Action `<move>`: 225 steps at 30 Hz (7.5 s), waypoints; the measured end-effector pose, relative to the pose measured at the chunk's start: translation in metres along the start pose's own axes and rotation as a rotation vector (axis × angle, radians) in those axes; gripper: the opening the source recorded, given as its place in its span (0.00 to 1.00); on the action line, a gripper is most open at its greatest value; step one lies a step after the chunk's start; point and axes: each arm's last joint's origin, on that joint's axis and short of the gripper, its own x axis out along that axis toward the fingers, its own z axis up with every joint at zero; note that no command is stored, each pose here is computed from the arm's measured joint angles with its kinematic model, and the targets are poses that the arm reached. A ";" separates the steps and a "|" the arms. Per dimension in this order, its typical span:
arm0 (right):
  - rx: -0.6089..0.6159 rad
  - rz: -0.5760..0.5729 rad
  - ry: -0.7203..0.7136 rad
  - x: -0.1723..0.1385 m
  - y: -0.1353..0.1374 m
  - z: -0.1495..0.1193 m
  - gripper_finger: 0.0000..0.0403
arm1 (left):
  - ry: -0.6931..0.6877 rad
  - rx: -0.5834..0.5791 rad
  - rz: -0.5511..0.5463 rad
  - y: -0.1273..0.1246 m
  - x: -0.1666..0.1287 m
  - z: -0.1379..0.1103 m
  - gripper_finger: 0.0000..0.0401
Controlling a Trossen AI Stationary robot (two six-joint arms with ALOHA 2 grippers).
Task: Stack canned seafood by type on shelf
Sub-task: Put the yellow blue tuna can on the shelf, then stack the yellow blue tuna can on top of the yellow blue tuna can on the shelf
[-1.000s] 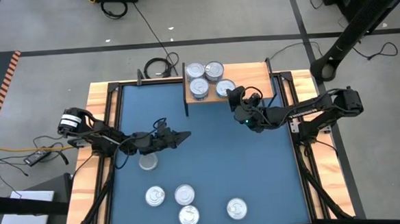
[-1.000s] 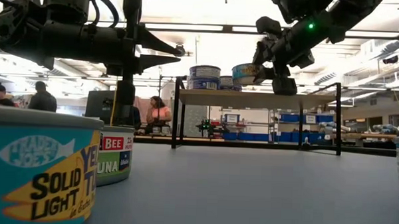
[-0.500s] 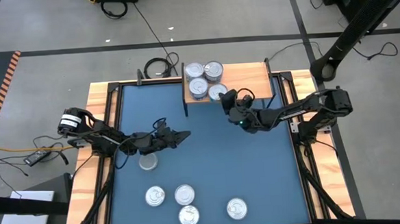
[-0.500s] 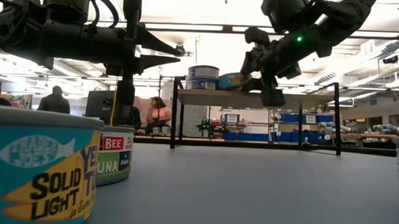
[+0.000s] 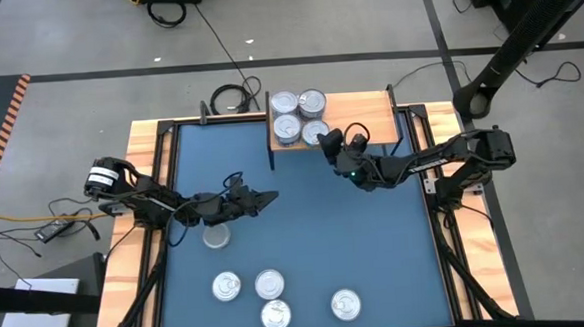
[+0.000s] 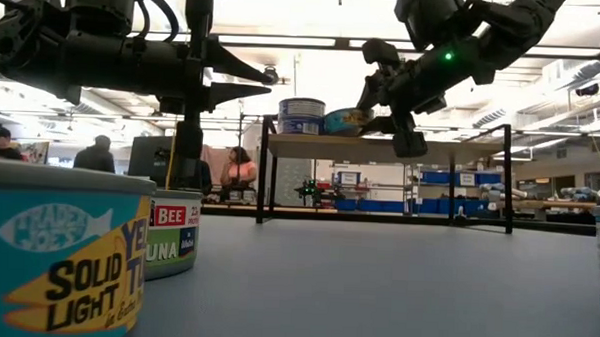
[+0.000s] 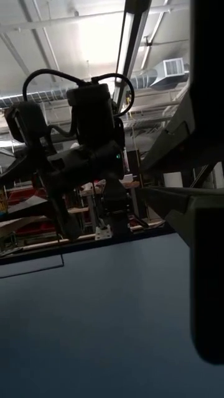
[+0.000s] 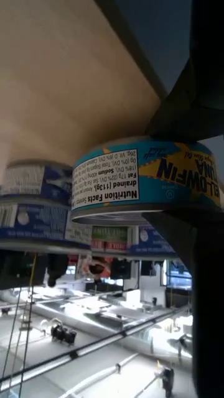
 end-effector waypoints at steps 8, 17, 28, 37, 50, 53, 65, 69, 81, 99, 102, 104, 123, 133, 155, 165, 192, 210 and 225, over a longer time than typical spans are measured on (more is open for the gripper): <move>0.007 0.042 0.010 0.008 0.008 0.006 0.75 | 0.000 0.001 0.000 0.000 0.000 0.000 0.12; -0.009 0.025 0.115 0.004 0.015 0.012 0.85 | 0.000 0.002 0.000 0.000 0.000 0.000 0.12; -0.199 0.018 0.173 -0.010 0.031 0.030 0.79 | -0.001 0.002 0.000 0.000 0.000 0.000 0.12; -0.281 -0.092 0.339 -0.003 0.021 0.037 0.77 | -0.001 0.003 0.000 0.000 0.000 0.000 0.12; -0.461 -0.160 0.445 -0.002 0.043 0.041 0.74 | 0.002 0.007 0.000 0.000 0.000 0.000 0.12; -0.503 -0.133 0.455 -0.003 0.058 0.041 0.73 | 0.002 0.006 0.000 0.000 0.000 0.000 0.12; -0.798 -0.185 1.132 -0.064 0.052 0.019 0.71 | 0.381 0.028 -0.148 -0.009 -0.003 -0.012 0.12; -0.905 -0.151 1.313 -0.110 0.043 -0.005 0.71 | 0.584 -0.004 -0.205 -0.014 -0.014 -0.029 0.12; -0.977 0.003 1.354 -0.172 -0.020 -0.063 0.61 | 0.792 -0.069 -0.206 -0.058 -0.060 -0.096 0.09; -0.957 0.024 1.356 -0.167 -0.062 -0.099 0.36 | 0.909 0.635 0.769 -0.106 -0.142 -0.146 0.01; -0.990 0.054 1.332 -0.166 -0.060 -0.098 0.21 | 0.883 0.693 0.845 -0.087 -0.147 -0.156 0.00; -0.996 0.076 1.319 -0.166 -0.058 -0.098 0.10 | 0.875 0.723 0.869 -0.078 -0.147 -0.162 0.00; -1.189 0.023 1.229 -0.175 -0.031 -0.053 0.02 | 0.814 0.756 1.048 -0.029 -0.092 -0.166 0.00; -1.212 0.078 1.181 -0.177 -0.014 -0.036 0.03 | 0.761 0.861 0.967 -0.020 -0.009 -0.118 0.00; -0.920 -0.037 0.698 -0.177 0.017 0.017 0.04 | 0.578 0.517 0.238 -0.089 0.102 -0.042 0.00; -0.906 0.002 1.012 -0.168 0.028 0.019 0.22 | 0.466 0.582 0.421 -0.155 0.027 0.010 0.03; -0.283 0.012 0.990 -0.150 -0.081 0.006 0.67 | 0.505 -0.046 0.240 -0.013 0.058 -0.060 0.37; -0.327 0.034 0.985 -0.150 -0.083 0.007 0.65 | 0.366 -0.049 0.445 0.020 0.073 -0.075 0.12; -0.333 0.029 0.984 -0.150 -0.084 0.007 0.64 | 0.367 -0.025 0.513 0.031 0.072 -0.073 0.01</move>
